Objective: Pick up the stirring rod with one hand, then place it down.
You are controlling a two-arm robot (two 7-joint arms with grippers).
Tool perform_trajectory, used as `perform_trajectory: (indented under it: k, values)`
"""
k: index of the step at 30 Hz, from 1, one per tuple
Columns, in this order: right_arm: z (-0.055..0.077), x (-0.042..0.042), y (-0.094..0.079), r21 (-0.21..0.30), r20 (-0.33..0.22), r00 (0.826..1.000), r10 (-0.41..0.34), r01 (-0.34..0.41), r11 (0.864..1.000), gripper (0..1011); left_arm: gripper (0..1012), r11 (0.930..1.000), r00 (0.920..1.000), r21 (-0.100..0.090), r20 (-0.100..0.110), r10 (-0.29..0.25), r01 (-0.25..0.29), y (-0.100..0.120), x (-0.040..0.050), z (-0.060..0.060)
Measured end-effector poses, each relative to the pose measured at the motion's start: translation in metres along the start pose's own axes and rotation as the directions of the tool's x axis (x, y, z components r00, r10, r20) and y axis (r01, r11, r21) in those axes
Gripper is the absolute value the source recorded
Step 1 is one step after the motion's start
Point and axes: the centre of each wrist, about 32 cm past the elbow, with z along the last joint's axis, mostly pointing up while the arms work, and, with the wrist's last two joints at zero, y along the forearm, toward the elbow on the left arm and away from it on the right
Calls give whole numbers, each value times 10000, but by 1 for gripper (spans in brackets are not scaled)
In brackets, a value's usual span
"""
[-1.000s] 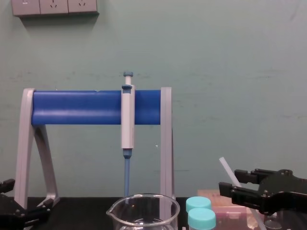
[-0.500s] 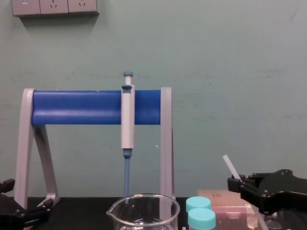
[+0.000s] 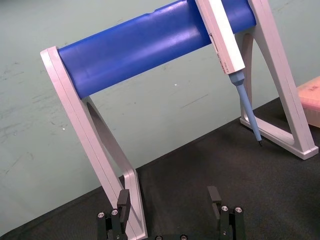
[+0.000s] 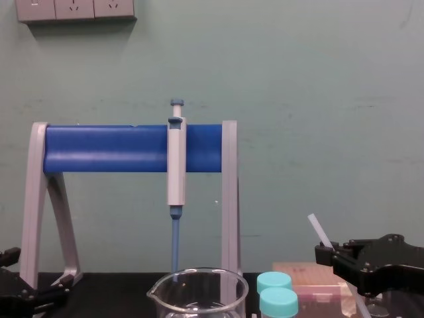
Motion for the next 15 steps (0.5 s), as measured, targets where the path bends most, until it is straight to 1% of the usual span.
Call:
perform_trajectory:
  k: [5, 9, 15]
  values:
    - [1, 0, -1, 22, -26, 10000, -12, 12, 10000, 72, 1000, 10000, 10000, 0, 1, 0, 0, 0, 0, 0]
    - [14, -5, -18, 207, -202, 9998, -34, 38, 9998, 72, 1000, 10000, 10000, 0, 0, 0, 0, 0, 0, 0]
    - [57, -22, -40, 460, -238, 9997, -39, 50, 9989, 71, 1000, 10000, 10000, 0, 0, 0, 0, 0, 0, 0]
